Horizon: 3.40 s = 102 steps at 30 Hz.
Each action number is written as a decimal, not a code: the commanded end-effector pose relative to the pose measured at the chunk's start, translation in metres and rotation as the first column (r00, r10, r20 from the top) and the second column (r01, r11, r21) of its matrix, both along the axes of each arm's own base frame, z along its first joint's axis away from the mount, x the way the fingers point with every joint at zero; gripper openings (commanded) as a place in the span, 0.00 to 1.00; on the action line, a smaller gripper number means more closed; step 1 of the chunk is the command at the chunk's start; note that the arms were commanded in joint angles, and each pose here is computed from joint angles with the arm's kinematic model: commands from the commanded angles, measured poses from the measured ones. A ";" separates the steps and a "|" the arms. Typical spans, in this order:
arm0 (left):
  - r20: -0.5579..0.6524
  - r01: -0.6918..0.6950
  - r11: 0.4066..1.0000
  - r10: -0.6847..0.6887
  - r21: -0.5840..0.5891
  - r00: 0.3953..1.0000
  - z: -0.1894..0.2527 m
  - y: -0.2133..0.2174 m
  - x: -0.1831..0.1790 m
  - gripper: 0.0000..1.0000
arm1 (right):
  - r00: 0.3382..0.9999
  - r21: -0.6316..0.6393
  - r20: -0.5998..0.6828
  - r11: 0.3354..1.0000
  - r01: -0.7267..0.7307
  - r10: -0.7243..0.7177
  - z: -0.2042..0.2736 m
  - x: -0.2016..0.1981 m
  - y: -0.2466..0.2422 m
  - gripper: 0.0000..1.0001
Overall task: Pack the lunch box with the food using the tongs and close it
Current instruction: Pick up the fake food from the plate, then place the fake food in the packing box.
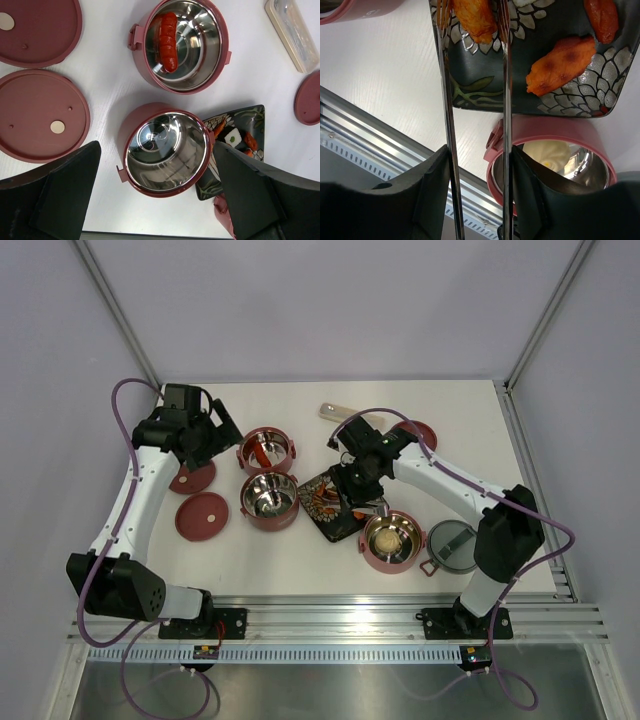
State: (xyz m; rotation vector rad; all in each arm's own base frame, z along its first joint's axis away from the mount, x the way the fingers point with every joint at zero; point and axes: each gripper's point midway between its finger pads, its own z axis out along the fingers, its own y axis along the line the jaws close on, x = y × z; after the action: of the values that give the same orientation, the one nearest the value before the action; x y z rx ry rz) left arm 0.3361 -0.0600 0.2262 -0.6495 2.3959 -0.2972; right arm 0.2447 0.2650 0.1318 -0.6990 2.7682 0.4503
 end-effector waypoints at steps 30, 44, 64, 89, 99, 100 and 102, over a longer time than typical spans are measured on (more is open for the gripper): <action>0.068 -0.021 1.000 0.022 -0.017 0.997 0.012 0.001 0.010 0.99 | 0.996 -0.029 0.052 0.997 -0.077 0.079 0.011 0.006 0.012 0.44; 0.072 -0.024 1.000 0.024 -0.012 0.997 0.013 0.003 0.009 0.99 | 0.992 0.033 0.103 0.996 -0.082 0.078 0.047 0.004 0.013 0.12; 0.076 -0.023 1.000 0.024 -0.014 0.997 0.013 0.002 0.010 0.99 | 0.984 0.096 0.177 0.994 -0.044 0.027 0.099 0.004 0.011 0.00; 0.098 -0.016 0.997 0.023 -0.080 0.995 0.021 -0.008 0.011 0.99 | 0.944 0.179 0.190 0.936 -0.303 0.270 0.098 -0.019 0.112 0.11; 0.096 -0.019 0.997 0.025 -0.071 0.995 0.020 -0.007 0.009 0.99 | 0.945 0.167 0.187 0.939 -0.300 0.268 0.086 -0.013 0.119 0.50; 0.096 -0.019 0.997 0.025 -0.071 0.995 0.020 -0.006 0.009 0.99 | 0.947 0.161 0.185 0.943 -0.292 0.262 0.084 -0.012 0.118 0.50; 0.098 -0.023 0.997 0.030 -0.068 0.995 0.019 -0.005 0.009 0.99 | 0.947 0.160 0.192 0.943 -0.290 0.259 0.084 -0.011 0.117 0.50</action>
State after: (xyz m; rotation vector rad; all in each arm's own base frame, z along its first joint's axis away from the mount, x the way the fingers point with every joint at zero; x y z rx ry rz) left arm 0.3453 -0.0676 0.2330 -0.6882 2.3453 -0.3707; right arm 0.2321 0.3731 0.2095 -1.0140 2.4975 0.6391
